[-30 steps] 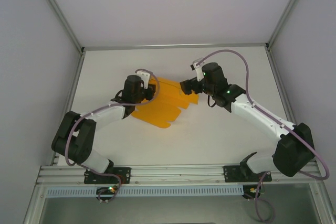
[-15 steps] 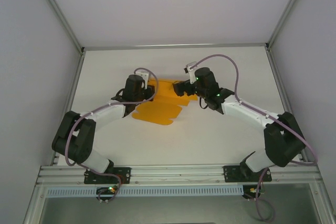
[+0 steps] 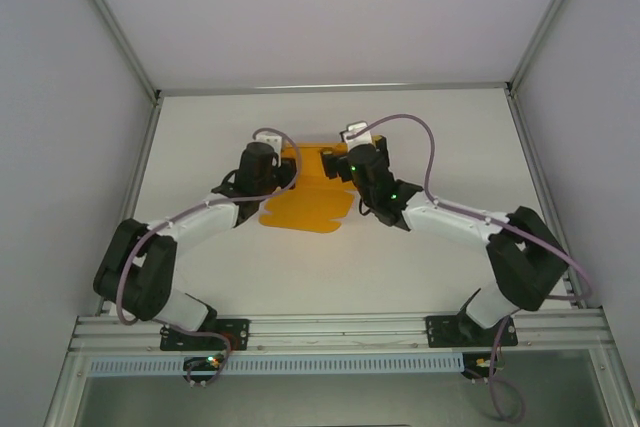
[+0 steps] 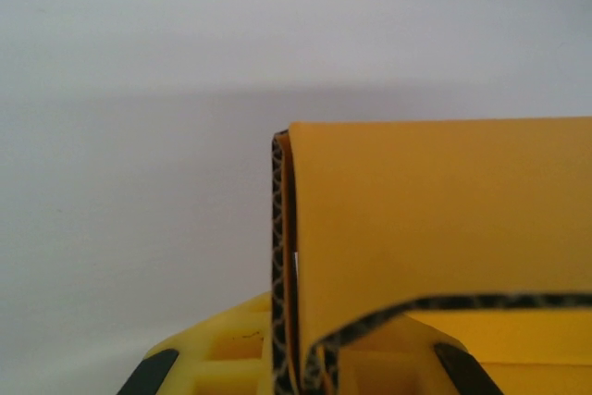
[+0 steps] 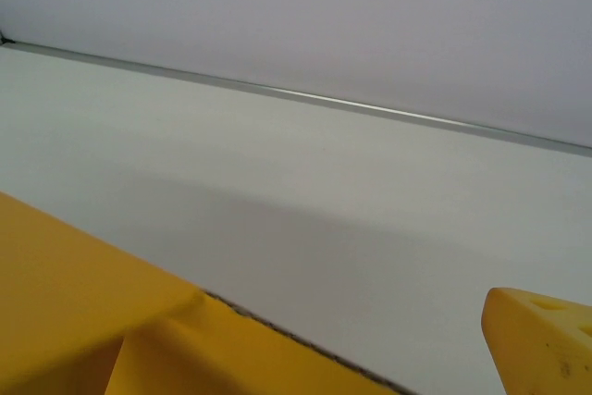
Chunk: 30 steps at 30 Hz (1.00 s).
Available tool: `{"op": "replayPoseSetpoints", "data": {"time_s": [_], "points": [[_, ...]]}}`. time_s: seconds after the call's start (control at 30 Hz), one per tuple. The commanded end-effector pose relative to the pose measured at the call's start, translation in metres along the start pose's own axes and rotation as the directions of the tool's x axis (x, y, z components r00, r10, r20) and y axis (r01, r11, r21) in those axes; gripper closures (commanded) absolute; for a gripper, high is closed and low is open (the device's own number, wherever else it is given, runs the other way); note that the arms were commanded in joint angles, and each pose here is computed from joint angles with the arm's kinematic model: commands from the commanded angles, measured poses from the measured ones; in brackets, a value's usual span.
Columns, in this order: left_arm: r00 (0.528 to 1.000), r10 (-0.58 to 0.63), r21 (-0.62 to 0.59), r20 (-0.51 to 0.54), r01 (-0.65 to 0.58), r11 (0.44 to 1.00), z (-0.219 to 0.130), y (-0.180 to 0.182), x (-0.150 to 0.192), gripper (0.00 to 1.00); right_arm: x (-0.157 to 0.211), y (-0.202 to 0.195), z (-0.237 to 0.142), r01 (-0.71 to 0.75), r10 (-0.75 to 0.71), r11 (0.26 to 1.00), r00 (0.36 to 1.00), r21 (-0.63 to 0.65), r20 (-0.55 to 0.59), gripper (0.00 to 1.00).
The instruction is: Assemble paper box
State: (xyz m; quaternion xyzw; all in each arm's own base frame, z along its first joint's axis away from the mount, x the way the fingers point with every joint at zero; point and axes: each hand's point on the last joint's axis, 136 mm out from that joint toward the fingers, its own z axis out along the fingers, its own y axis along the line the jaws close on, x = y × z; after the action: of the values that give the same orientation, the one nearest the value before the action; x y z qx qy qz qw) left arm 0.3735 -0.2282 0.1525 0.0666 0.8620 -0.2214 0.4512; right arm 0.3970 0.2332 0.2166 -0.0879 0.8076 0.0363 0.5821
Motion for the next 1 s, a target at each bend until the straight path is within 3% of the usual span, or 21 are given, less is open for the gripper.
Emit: {"op": "replayPoseSetpoints", "data": {"time_s": [0.0,0.2,0.37,0.73,0.97], "points": [[0.997,-0.018,-0.009,0.073,0.019,1.0,-0.013,0.0,-0.019,1.0,-0.001,-0.015,-0.037,-0.029,0.029,0.999,0.998,-0.016,-0.05,0.0],[0.994,-0.024,-0.011,0.107,0.025,1.0,-0.024,0.008,-0.028,1.0,0.05,-0.037,-0.093,-0.056,0.04,0.996,0.977,-0.072,-0.208,0.0],[0.993,-0.018,0.045,0.116,0.012,0.999,-0.032,-0.002,-0.03,1.0,0.079,-0.05,-0.101,-0.041,0.028,0.998,0.956,-0.039,-0.292,0.0],[0.994,0.038,0.123,0.1,-0.051,0.991,-0.04,-0.018,-0.022,1.0,0.045,-0.045,-0.067,0.029,-0.026,0.999,0.98,0.016,-0.197,0.01],[0.992,0.094,0.09,0.081,-0.101,0.991,-0.032,-0.011,-0.011,1.0,0.033,-0.034,-0.056,0.089,-0.089,0.996,0.97,-0.013,-0.225,0.0]]}}
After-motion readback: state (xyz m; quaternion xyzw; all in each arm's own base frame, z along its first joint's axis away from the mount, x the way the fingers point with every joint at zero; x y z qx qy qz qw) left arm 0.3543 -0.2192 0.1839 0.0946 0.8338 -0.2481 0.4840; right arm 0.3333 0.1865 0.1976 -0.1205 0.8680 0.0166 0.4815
